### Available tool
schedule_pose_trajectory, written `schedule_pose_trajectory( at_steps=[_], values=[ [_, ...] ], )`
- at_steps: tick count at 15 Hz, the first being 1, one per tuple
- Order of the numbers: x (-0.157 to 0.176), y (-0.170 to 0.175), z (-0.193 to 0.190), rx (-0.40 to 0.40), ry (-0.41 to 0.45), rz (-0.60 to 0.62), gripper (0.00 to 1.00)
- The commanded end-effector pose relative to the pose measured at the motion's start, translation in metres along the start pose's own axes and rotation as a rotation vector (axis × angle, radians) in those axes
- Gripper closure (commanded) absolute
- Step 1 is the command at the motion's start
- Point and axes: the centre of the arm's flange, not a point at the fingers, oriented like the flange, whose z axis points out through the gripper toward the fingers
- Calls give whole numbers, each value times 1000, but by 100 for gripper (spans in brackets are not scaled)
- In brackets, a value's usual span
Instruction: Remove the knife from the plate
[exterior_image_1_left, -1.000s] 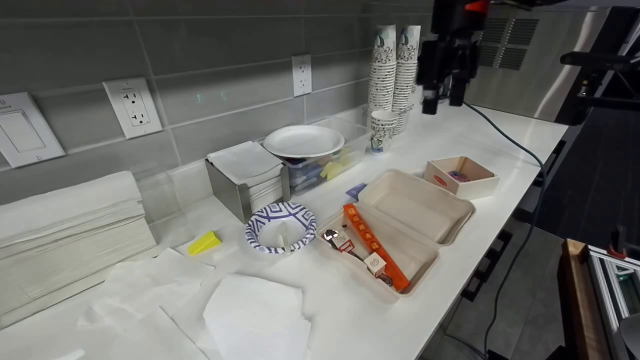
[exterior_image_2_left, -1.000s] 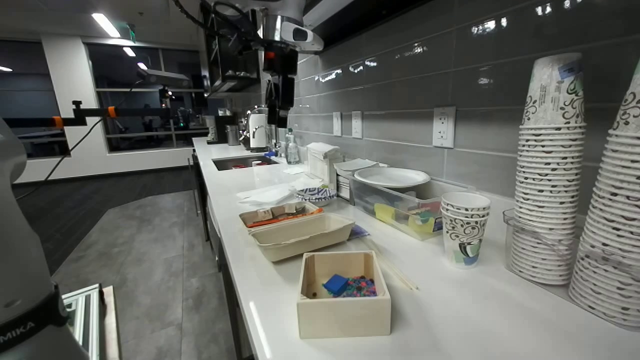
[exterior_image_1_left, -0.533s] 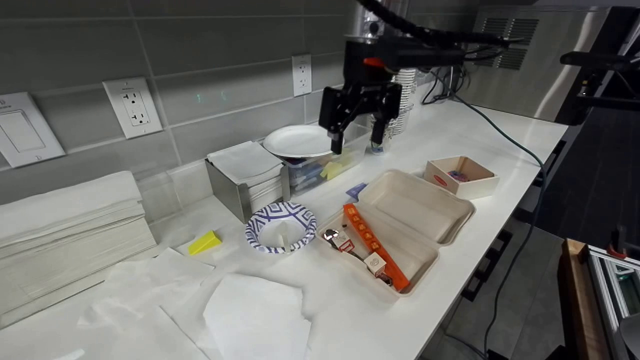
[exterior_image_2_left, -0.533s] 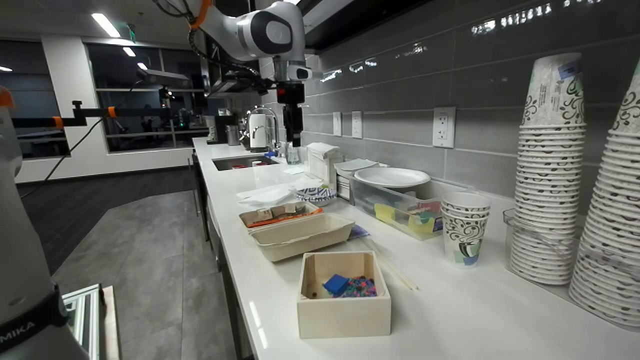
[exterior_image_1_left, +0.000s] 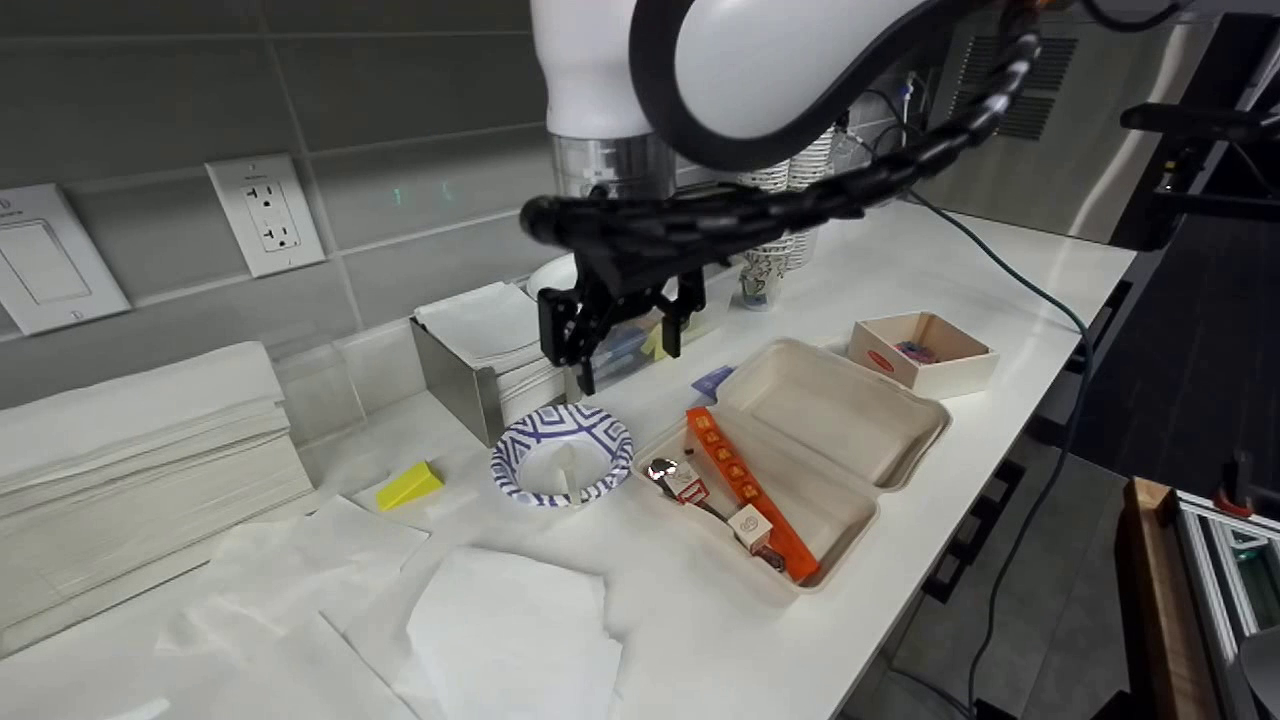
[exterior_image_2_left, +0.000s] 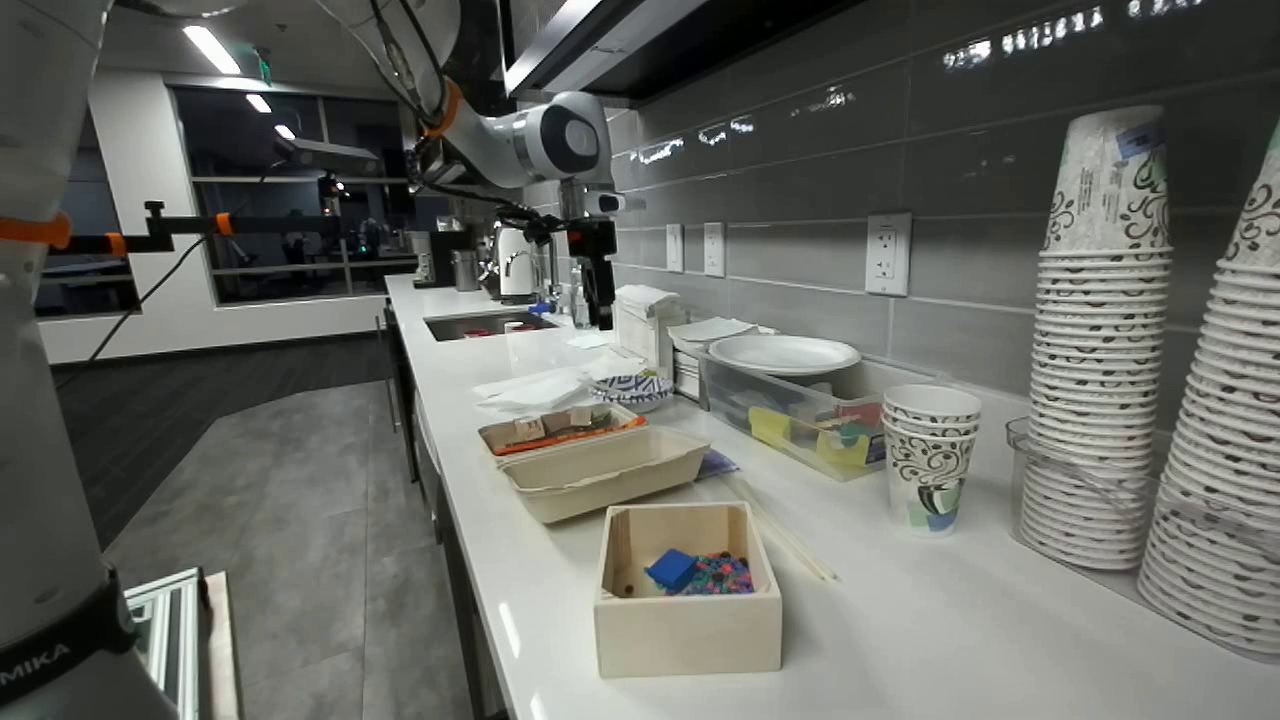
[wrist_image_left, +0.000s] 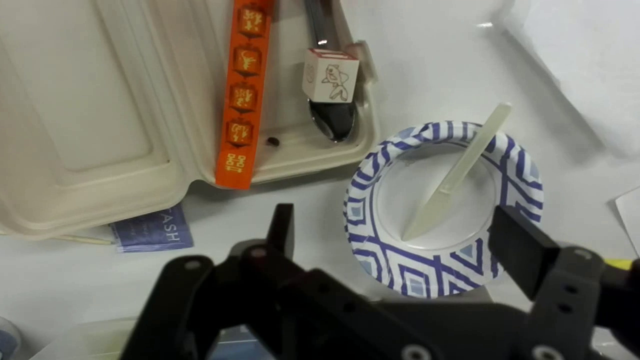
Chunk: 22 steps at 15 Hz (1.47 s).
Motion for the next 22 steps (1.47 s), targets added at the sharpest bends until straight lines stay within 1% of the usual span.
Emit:
schedule_pose_trajectory(
  at_steps=[1,9,10,12,14,15,18,19,20,21,22],
  values=[
    [0,-7,6,-3,-4,-6,0],
    [4,-2,-1,0,8,2,0],
    [10,-6,5,-19,11,-9,0],
    [24,-21,18,17,2,-7,0],
    [33,-36,33,11,-4,-45,0],
    [37,-40,39,10,-3,-46,0],
    [45,-47,58,40,-28,-37,0],
    [47,-48,63,44,-34,-32,3],
    [49,-50,67,57,-41,-29,12],
    [51,-53,72,72,-57,-27,18],
    [51,-56,76,86,-72,-25,28]
  ],
)
